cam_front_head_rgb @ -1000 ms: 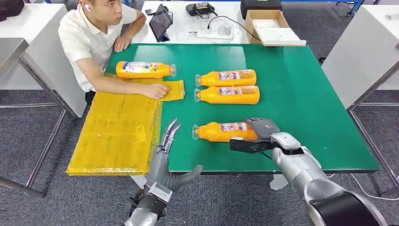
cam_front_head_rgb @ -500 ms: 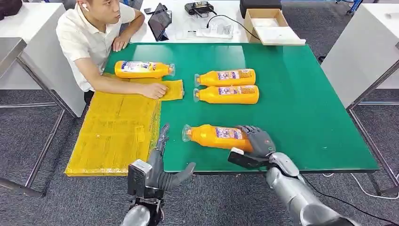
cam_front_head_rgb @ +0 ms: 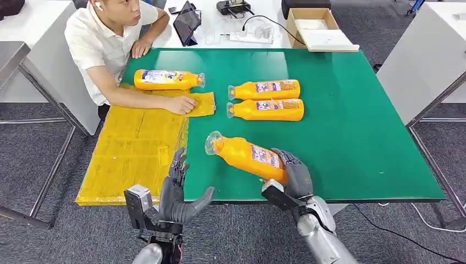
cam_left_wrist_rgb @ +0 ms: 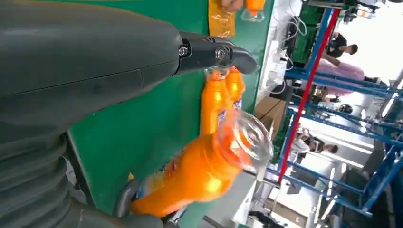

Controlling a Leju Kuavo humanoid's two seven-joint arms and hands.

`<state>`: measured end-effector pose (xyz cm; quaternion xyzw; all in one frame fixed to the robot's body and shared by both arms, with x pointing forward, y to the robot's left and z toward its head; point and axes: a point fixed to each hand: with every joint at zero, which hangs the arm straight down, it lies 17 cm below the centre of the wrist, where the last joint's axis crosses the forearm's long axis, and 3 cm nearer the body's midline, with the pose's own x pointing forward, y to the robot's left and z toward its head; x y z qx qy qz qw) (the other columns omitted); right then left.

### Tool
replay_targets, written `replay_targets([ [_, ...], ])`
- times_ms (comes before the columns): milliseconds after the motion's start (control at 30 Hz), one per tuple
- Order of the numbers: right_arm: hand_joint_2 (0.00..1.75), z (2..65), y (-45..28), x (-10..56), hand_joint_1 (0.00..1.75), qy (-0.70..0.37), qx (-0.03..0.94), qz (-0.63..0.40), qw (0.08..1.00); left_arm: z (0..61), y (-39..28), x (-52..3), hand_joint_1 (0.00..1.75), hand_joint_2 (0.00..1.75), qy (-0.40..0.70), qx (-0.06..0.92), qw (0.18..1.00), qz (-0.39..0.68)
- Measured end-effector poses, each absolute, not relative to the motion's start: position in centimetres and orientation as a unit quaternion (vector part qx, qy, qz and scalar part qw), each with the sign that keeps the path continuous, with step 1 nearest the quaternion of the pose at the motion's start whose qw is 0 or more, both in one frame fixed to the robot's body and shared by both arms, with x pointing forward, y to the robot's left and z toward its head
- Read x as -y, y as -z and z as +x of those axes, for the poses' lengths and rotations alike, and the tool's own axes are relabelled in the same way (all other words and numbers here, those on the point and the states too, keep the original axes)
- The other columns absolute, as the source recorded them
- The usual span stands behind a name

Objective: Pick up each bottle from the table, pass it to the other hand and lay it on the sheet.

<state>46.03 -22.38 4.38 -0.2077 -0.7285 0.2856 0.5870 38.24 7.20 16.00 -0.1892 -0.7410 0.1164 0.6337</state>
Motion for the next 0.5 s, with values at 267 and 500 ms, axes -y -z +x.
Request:
replay_targets([
  [267,1.75,45.7,-5.8,22.3,1.75,-0.258,0.744,-0.203,0.582,38.1,-16.7,-7.6,0.0,1.75,-0.124,0.744,0.625,-0.2],
  [500,1.75,44.5,-6.8,17.5,1.75,-0.235,0.775,-0.113,0.576,36.9,-17.8,-5.9,0.0,1.75,-0.1,0.736,0.613,-0.271],
])
